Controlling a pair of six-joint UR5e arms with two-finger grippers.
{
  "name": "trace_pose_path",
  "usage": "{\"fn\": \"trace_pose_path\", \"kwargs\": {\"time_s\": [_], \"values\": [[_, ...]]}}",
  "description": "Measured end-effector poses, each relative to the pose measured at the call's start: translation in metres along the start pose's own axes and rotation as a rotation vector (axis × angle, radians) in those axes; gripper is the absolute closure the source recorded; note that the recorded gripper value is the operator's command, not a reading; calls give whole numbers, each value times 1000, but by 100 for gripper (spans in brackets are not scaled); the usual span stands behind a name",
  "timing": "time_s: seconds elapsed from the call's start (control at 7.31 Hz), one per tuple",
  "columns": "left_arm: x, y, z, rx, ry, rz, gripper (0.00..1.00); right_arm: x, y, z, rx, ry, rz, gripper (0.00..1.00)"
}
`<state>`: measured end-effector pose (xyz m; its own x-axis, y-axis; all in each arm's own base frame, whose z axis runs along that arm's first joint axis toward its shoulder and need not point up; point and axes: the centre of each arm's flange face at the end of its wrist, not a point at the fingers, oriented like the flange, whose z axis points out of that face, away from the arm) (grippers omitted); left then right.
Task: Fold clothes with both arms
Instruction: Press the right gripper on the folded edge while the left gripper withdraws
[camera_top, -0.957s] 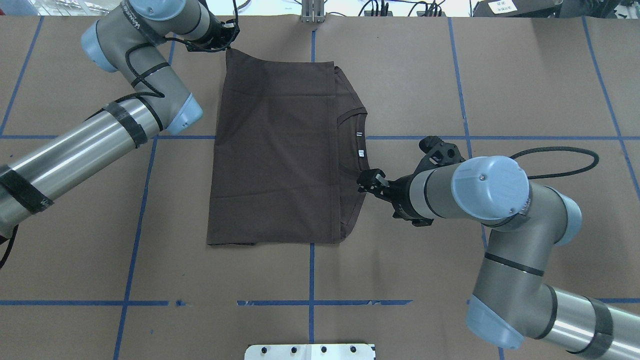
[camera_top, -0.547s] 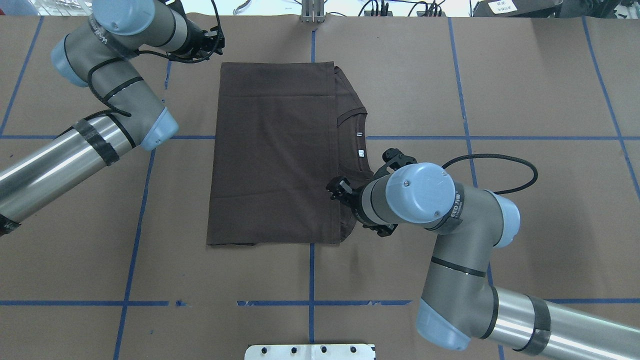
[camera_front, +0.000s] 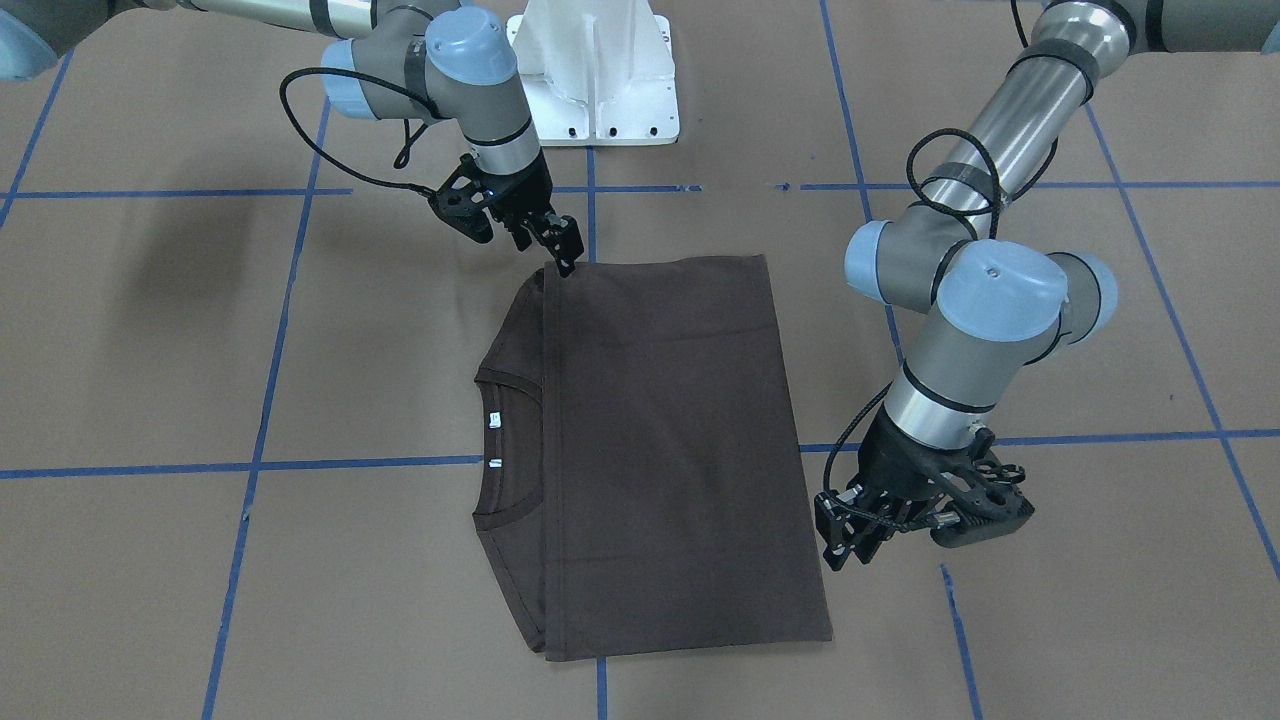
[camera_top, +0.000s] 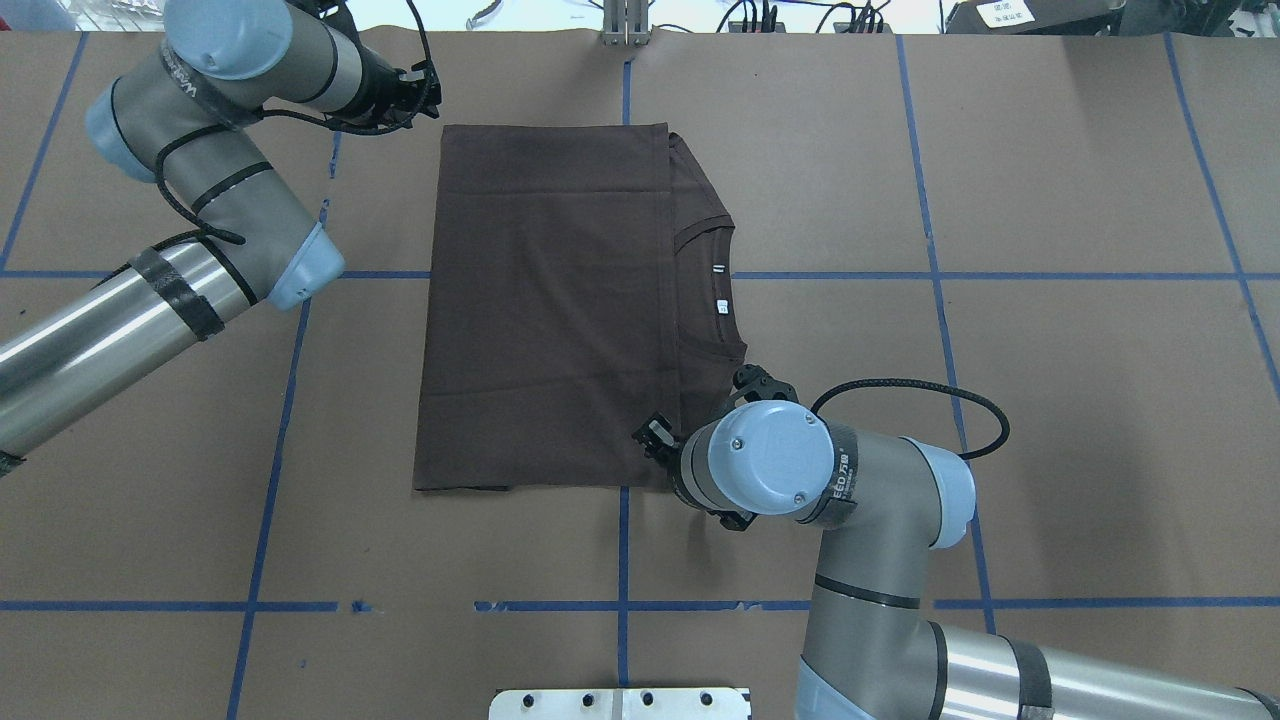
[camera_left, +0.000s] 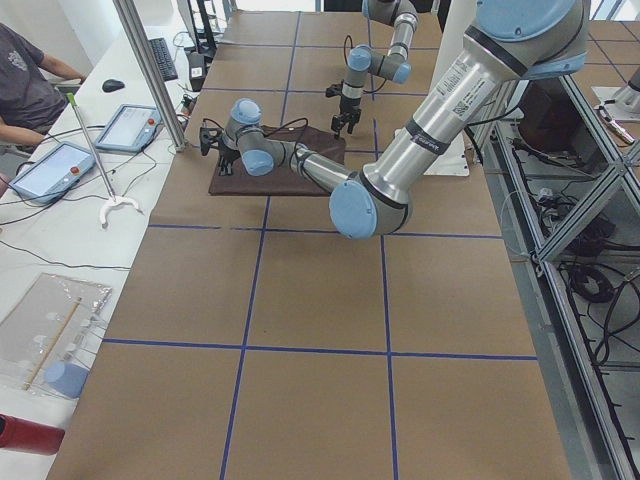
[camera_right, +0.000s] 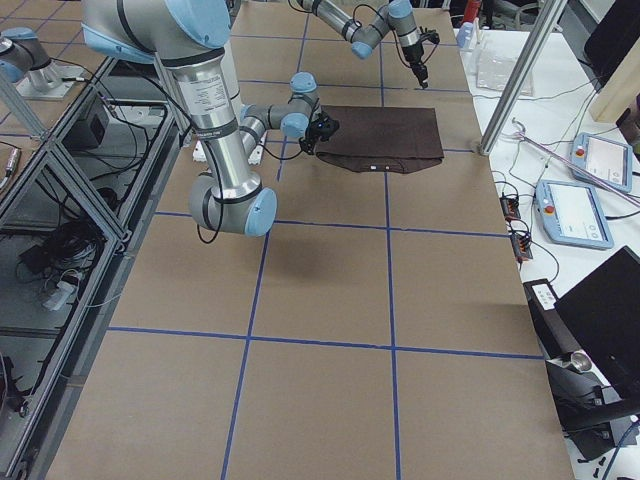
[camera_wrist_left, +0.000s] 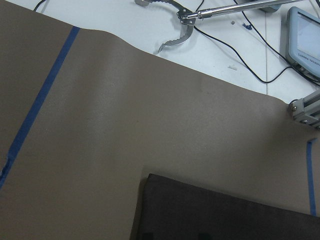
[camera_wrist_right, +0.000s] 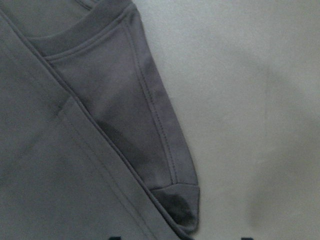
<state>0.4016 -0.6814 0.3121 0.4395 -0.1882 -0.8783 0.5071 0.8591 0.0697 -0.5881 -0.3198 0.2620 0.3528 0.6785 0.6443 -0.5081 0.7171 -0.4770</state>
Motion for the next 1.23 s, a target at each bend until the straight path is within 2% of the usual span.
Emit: {"fn": "trace_pose_path", "kwargs": {"time_s": [0.14,0.27,0.41,1.23], "values": [[0,0,0,0,0,0,58,2,1,5,5,8,14,43],[0,0,0,0,0,0,58,4,2,7,7,13,20,68],[0,0,0,-1,1,0,58,4,2,9,9,15,23,100],[1,0,-4,-1,1,0,58,-11,-4,5,18,-3,31,100]]}}
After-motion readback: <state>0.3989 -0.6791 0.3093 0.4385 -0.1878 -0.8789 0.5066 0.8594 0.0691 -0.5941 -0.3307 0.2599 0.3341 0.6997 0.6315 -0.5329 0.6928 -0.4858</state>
